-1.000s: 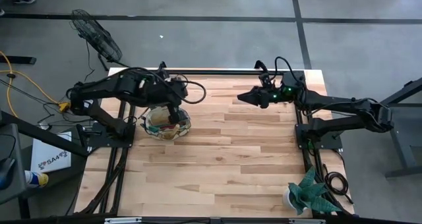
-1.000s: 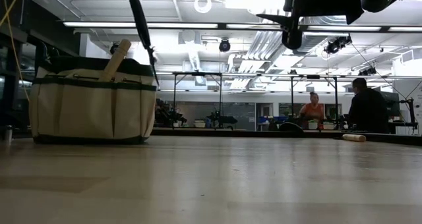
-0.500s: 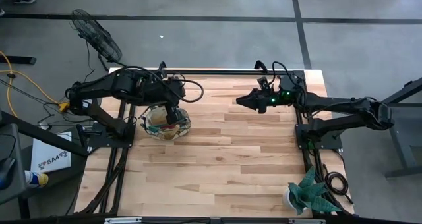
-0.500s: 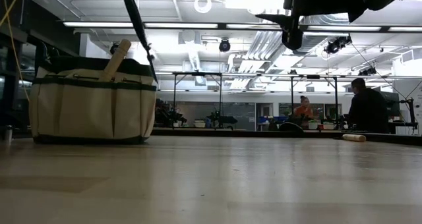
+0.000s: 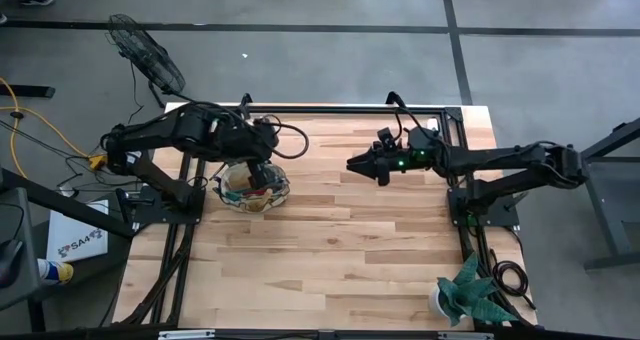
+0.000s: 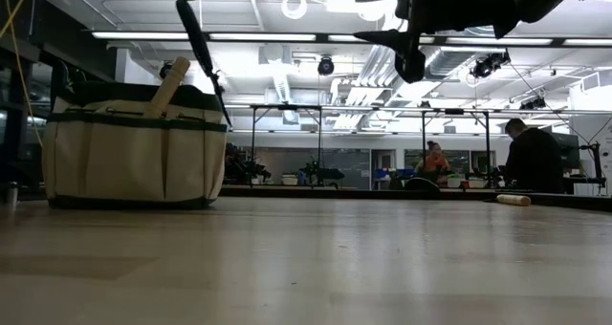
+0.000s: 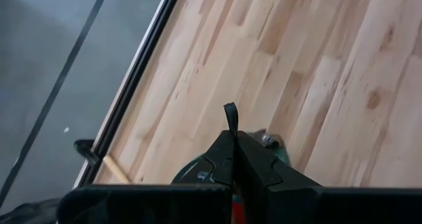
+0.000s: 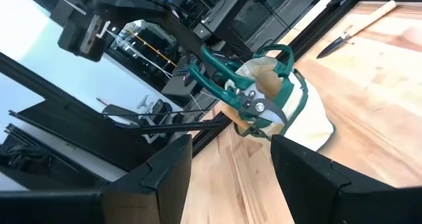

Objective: Pick & Place Garden tools in Gardening bag
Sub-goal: Put the green shear scissors into the white gardening bag

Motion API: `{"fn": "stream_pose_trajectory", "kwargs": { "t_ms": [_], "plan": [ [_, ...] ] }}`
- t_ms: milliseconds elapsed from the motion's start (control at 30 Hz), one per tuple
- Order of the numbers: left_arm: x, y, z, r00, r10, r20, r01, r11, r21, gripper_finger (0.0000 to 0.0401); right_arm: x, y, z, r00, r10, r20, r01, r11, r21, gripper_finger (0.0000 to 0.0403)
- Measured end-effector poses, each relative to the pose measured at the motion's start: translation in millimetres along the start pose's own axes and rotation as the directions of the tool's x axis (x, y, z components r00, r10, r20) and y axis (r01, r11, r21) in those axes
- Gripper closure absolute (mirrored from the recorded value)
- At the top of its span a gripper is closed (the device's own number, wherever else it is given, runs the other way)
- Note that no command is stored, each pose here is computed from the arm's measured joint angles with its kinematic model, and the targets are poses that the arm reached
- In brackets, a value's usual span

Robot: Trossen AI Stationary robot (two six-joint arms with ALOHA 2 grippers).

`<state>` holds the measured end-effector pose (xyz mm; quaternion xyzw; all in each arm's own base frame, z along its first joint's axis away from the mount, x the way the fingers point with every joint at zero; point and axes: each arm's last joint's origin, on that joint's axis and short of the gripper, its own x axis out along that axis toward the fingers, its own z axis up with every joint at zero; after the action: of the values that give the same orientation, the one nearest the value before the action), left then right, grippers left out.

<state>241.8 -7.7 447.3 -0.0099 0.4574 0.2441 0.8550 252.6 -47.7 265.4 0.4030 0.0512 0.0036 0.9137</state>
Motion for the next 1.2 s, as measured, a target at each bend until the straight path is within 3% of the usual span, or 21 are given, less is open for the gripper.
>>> {"fn": "stream_pose_trajectory", "kwargs": {
  "t_ms": [1200],
  "plan": [
    [-9.6, 3.4, 6.5, 0.999, 0.006, 0.048, -0.005, 1.0, -0.02, 0.0401, 5.5, -2.2, -5.7, 1.0, -0.02, -0.012, 0.02, 0.999, -0.038, 0.0204]
  ]
}}
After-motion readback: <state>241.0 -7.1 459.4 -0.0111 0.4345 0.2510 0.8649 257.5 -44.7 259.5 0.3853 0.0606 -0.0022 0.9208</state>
